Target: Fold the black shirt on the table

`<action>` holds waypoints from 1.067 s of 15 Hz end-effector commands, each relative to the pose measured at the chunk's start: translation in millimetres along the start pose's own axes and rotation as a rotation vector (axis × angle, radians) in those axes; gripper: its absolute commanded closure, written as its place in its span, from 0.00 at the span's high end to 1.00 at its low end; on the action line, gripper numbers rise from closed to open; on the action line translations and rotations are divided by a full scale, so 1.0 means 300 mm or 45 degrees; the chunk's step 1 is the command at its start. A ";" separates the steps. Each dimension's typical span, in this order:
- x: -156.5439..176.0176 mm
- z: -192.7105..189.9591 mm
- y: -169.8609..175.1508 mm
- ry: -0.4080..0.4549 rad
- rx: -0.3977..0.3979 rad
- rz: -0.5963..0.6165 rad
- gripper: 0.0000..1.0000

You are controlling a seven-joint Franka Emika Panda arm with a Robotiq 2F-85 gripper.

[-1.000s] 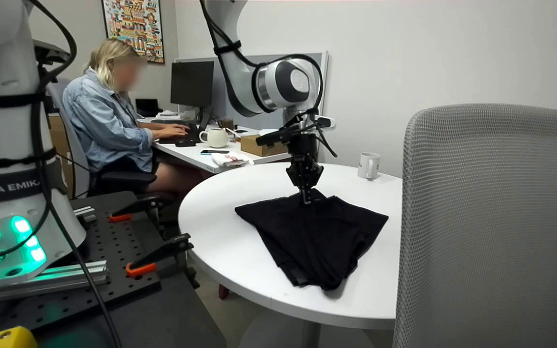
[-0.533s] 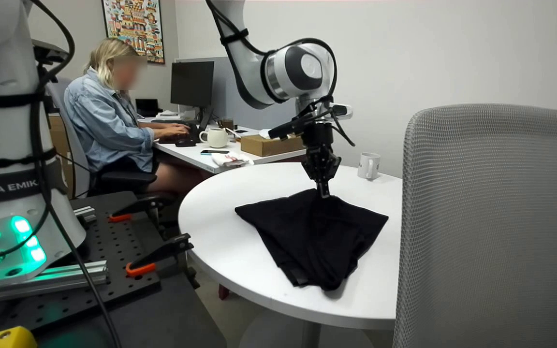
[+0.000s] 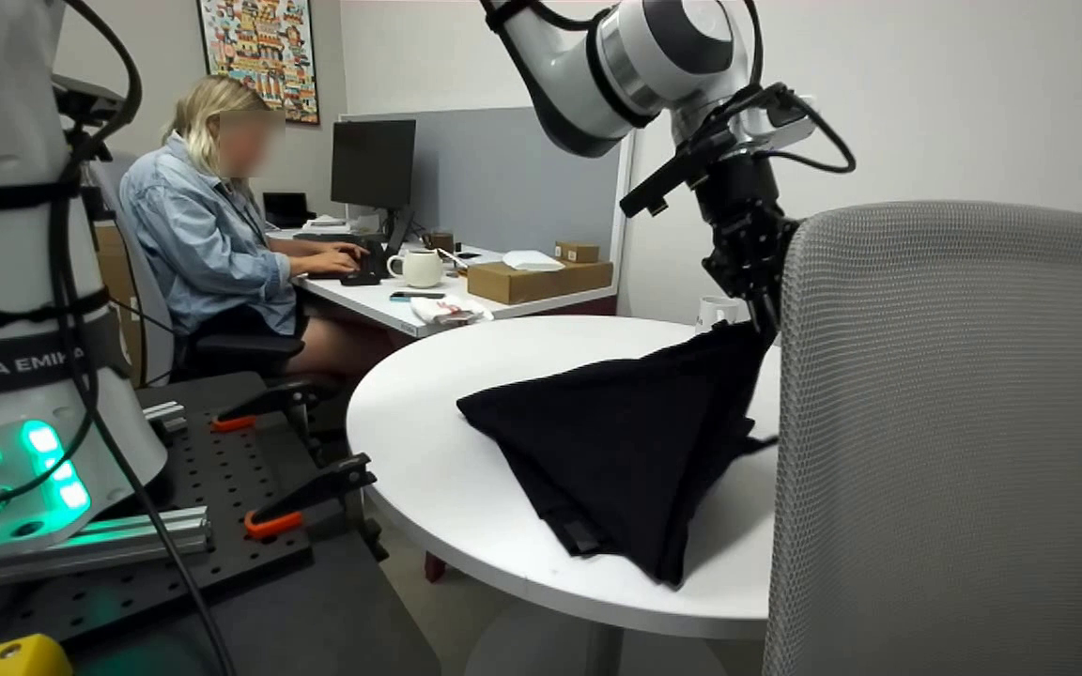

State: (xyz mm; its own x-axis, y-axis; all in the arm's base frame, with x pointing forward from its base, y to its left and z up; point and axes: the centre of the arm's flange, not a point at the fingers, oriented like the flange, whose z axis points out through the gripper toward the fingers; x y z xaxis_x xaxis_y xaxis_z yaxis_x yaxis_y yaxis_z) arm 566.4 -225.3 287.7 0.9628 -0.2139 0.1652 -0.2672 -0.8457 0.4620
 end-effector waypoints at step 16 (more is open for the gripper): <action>-0.313 -0.133 -0.126 -0.046 0.395 0.076 1.00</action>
State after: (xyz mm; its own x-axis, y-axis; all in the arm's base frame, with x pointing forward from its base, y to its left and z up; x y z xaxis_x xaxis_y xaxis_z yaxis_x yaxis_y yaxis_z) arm 542.5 -186.9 288.6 0.9390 -0.3011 0.1661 -0.3365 -0.9038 0.2643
